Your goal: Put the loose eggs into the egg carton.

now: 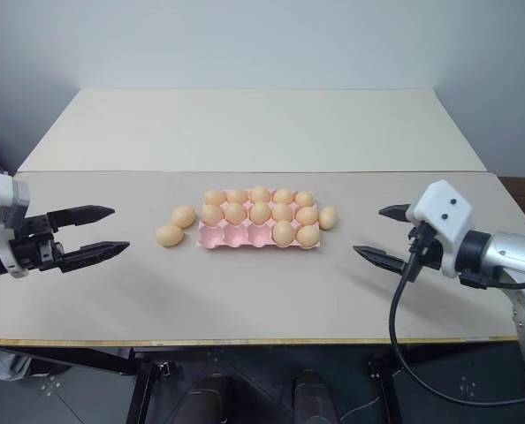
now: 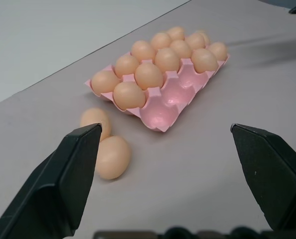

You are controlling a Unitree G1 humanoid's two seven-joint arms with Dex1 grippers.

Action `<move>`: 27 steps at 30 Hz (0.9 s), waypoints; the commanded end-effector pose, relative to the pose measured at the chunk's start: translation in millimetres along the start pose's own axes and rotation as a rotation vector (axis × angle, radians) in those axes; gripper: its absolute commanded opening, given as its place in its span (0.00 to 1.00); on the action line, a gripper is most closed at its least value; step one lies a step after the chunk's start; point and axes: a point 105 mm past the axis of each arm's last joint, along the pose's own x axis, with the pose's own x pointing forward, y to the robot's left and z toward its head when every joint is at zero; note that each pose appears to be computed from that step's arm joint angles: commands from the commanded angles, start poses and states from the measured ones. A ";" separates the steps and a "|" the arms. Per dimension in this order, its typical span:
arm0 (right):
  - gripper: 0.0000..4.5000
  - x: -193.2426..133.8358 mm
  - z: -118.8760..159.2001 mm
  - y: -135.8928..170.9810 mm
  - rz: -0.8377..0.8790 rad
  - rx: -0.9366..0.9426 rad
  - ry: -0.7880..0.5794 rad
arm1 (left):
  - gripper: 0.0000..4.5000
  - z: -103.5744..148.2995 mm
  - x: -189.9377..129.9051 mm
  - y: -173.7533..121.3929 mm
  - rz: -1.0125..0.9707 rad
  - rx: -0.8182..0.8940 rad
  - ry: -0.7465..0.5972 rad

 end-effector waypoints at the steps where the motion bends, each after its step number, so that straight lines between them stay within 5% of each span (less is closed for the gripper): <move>1: 1.00 16.2 -3.5 -12.0 -0.019 -0.082 0.007 | 1.00 10.8 3.7 0.6 -0.010 0.043 -0.027; 13: 1.00 104.0 -34.9 -40.7 -0.053 -0.243 0.123 | 1.00 12.6 5.1 -4.1 -0.010 0.073 -0.039; 23: 1.00 130.6 -44.4 -42.4 -0.065 -0.227 0.114 | 1.00 15.9 -2.1 -7.5 -0.001 0.085 -0.024; 27: 0.81 133.1 -46.9 -36.9 -0.032 -0.207 0.096 | 1.00 19.4 -2.2 -5.7 0.020 0.097 -0.036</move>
